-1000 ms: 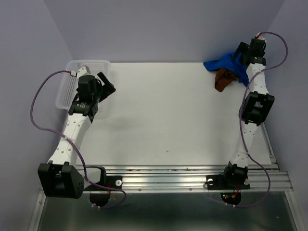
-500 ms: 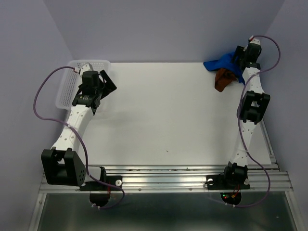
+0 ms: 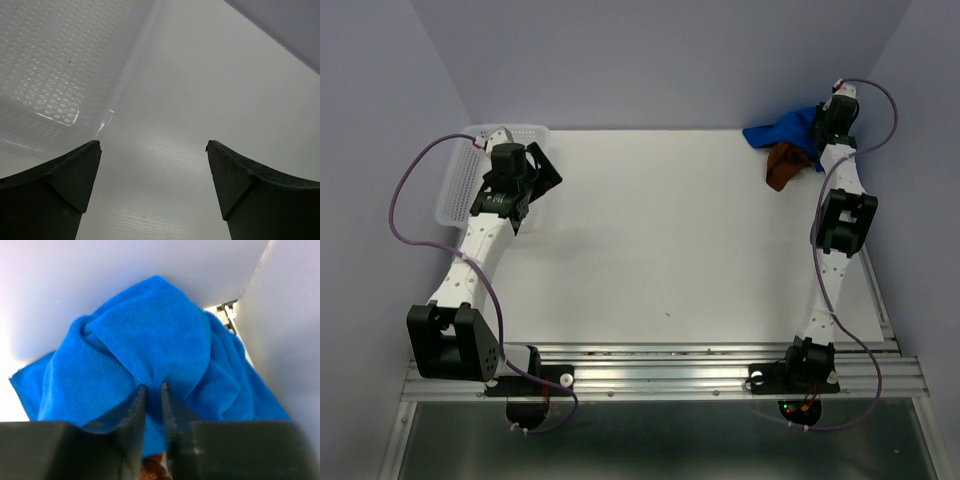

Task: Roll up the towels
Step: Grab a towel with the right arm

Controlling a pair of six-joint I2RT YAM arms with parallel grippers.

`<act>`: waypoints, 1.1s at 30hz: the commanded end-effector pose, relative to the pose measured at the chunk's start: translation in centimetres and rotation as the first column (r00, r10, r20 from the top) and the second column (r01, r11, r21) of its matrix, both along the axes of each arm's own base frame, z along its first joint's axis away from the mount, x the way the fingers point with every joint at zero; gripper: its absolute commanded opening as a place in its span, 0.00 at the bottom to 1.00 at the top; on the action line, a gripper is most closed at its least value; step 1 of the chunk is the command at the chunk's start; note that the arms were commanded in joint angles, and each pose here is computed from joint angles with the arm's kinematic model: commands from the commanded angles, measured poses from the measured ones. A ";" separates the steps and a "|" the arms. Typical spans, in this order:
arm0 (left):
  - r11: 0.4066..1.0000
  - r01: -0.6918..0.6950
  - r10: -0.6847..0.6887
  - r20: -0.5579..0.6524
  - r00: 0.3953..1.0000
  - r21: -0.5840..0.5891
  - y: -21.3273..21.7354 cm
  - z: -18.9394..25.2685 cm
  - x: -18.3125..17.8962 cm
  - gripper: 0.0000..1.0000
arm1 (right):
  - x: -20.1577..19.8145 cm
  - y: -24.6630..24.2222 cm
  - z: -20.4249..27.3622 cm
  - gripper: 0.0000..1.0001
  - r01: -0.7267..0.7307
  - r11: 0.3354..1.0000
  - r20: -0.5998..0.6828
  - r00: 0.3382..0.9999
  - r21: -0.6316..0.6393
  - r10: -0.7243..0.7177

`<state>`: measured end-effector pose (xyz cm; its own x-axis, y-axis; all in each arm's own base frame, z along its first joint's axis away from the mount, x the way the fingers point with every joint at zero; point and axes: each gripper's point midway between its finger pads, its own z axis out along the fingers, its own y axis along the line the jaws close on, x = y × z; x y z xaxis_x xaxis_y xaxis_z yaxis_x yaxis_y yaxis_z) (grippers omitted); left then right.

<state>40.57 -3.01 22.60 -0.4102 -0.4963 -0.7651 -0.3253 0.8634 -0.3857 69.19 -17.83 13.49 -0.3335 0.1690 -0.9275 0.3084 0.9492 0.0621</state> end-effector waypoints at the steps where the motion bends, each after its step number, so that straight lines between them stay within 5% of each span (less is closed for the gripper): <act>1: 1.000 -0.009 0.007 0.074 0.997 0.016 0.2 3.1 0.4 0.99 | 1.2 -0.7 5.6 0.05 0.016 0.999 0.155 0.988 -0.047 -0.008; 8: 1.000 -0.014 0.012 0.089 0.996 0.019 0.3 3.7 0.1 0.99 | 0.8 -0.4 9.3 0.01 0.009 0.999 0.217 0.976 -0.049 0.002; 18: 1.000 0.000 -0.001 0.126 0.992 0.009 0.2 4.9 -1.2 0.99 | -3.0 3.6 22.3 0.01 -0.137 0.989 0.374 0.915 -0.063 0.151; 26: 1.000 0.003 -0.002 0.188 0.982 -0.006 0.2 6.9 -2.6 0.99 | -7.8 11.9 32.3 0.01 -0.280 0.946 0.428 0.843 -0.166 0.325; 33: 0.999 0.020 -0.011 0.263 0.965 -0.033 -0.1 9.7 -4.4 0.99 | -15.3 22.8 41.5 0.01 -0.452 0.849 0.507 0.682 -0.274 0.527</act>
